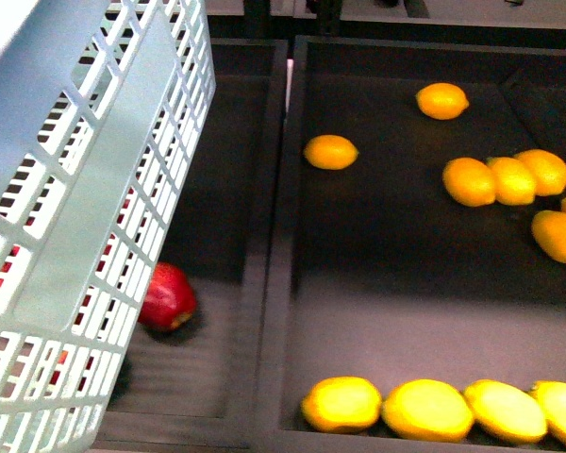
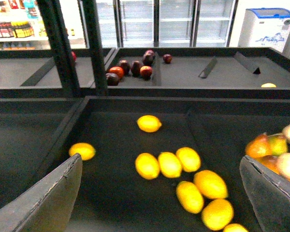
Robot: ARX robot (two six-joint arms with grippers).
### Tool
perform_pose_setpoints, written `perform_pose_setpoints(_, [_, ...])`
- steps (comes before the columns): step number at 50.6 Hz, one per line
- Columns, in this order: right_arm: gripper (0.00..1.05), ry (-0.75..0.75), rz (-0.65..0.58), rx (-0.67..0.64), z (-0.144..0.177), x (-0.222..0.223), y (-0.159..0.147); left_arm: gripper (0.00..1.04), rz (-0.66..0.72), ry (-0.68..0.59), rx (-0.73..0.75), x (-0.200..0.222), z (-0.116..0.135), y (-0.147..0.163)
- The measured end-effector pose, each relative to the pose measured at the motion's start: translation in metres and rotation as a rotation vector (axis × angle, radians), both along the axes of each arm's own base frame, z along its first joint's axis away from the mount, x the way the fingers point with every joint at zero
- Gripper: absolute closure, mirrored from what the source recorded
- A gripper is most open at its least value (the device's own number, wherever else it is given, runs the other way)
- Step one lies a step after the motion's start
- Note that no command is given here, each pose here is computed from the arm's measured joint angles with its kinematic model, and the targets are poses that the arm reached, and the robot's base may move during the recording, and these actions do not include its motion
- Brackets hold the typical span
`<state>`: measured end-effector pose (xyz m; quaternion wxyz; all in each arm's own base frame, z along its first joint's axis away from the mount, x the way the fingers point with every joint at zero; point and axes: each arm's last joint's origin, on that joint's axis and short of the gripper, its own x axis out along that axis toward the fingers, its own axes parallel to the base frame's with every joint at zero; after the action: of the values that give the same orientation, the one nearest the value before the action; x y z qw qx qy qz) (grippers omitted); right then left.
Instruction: Pick lemon and mango into basket
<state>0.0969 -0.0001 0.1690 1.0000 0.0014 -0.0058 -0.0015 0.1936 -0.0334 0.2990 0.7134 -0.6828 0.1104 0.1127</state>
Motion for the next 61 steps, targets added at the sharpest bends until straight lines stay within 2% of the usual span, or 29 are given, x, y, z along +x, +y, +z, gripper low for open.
perform_pose_setpoints(20, [0.09, -0.001, 0.011, 0.000, 0.000, 0.000, 0.000, 1.00, 0.033, -0.002, 0.022, 0.000, 0.000, 0.002])
perform_pose_setpoints(35, [0.09, -0.001, 0.006, 0.000, 0.000, 0.000, 0.000, 1.00, -0.007, 0.000, 0.000, 0.000, 0.000, 0.000])
perform_pose_setpoints(36, [0.09, -0.001, 0.006, 0.000, 0.000, 0.000, 0.000, 1.00, -0.001, 0.022, 0.035, 0.001, -0.001, 0.000])
perform_pose_setpoints(37, [0.09, -0.001, 0.005, 0.000, 0.000, 0.000, 0.000, 1.00, 0.000, 0.127, 0.144, 0.003, 0.002, -0.003])
perform_pose_setpoints(38, [0.09, -0.001, 0.003, 0.000, 0.000, 0.000, 0.000, 1.00, -0.016, 0.175, 0.212, 0.004, 0.003, -0.005])
perform_pose_setpoints(41, [0.09, -0.001, 0.003, 0.000, 0.000, 0.000, 0.000, 1.00, -0.083, 0.272, 0.391, 0.011, 0.006, -0.010])
perform_pose_setpoints(43, [0.09, -0.001, 0.003, 0.000, 0.000, 0.000, 0.000, 1.00, -0.149, 0.301, 0.522, 0.016, 0.005, -0.014])
perform_pose_setpoints(48, [0.09, -0.001, 0.003, 0.000, 0.000, 0.000, 0.000, 1.00, -0.258, 0.340, 0.730, 0.034, 0.000, -0.025])
perform_pose_setpoints(54, [0.09, -0.001, 0.003, 0.000, 0.000, 0.000, 0.000, 1.00, -0.324, 0.340, 0.837, 0.056, -0.004, -0.044])
perform_pose_setpoints(61, [0.09, -0.001, 0.003, 0.000, 0.000, 0.000, 0.000, 1.00, -0.413, 0.259, 0.816, 0.080, 0.004, -0.076])
